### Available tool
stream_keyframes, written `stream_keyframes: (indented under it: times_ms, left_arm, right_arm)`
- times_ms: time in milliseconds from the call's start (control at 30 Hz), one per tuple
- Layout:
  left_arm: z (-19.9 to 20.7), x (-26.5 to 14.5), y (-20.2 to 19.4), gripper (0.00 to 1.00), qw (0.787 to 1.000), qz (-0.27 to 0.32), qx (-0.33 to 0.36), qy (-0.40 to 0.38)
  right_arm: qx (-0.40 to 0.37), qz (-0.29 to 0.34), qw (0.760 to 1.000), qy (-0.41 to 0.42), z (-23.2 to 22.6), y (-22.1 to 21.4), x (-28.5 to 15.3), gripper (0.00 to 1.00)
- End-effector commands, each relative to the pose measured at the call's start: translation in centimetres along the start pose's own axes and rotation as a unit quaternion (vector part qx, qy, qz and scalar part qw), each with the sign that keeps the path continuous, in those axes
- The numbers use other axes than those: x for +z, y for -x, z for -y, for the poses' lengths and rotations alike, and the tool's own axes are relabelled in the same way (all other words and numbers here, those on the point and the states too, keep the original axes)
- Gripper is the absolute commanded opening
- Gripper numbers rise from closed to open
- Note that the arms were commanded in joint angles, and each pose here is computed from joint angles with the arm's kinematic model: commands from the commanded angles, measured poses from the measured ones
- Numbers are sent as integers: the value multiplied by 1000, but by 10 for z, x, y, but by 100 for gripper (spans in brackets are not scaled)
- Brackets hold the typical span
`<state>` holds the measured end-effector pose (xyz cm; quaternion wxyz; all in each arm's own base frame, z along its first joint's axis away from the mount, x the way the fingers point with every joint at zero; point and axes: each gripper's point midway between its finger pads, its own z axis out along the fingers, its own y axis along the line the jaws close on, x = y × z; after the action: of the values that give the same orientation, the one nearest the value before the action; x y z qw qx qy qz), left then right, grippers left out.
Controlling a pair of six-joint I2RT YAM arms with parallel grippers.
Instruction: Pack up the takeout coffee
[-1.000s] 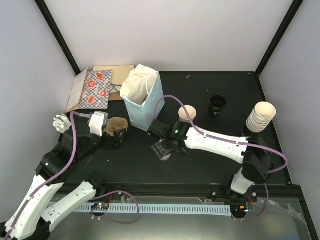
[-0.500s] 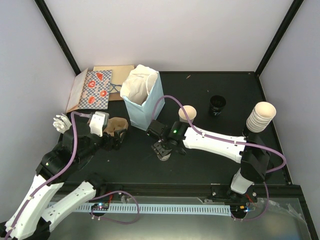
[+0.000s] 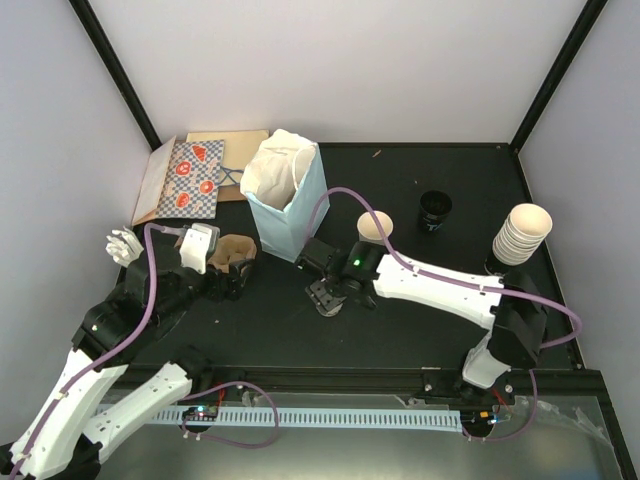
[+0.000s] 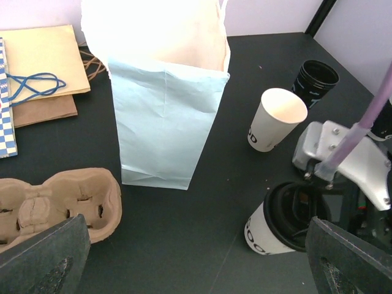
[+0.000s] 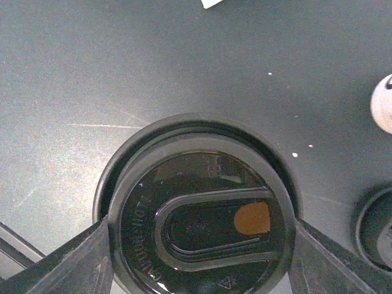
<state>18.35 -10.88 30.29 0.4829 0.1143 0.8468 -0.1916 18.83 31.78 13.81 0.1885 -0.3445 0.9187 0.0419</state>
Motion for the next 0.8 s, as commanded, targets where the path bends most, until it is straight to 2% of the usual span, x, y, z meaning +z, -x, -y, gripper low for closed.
stream_keyframes:
  times_ms: [0,200,400,667,767]
  left_arm:
    - [5,-4,11,99,1000,10,9,-9]
    - [-1,-1,20,99,1000,-5,-9,20]
    - [-4,2,49,99,998,-22,6,58]
    - [-21,38,92,99,991,-49,43,121]
    - [-36,68,105,93,988,-65,55,133]
  right_arm:
    - [15,48,999,-15,12,13,-30,67]
    - [22,69,997,-31,24,12,-48,67]
    - [31,82,995,-53,41,3,-59,67]
    - [48,102,991,-66,62,-12,-81,67]
    - [52,108,991,-64,65,-17,-89,66]
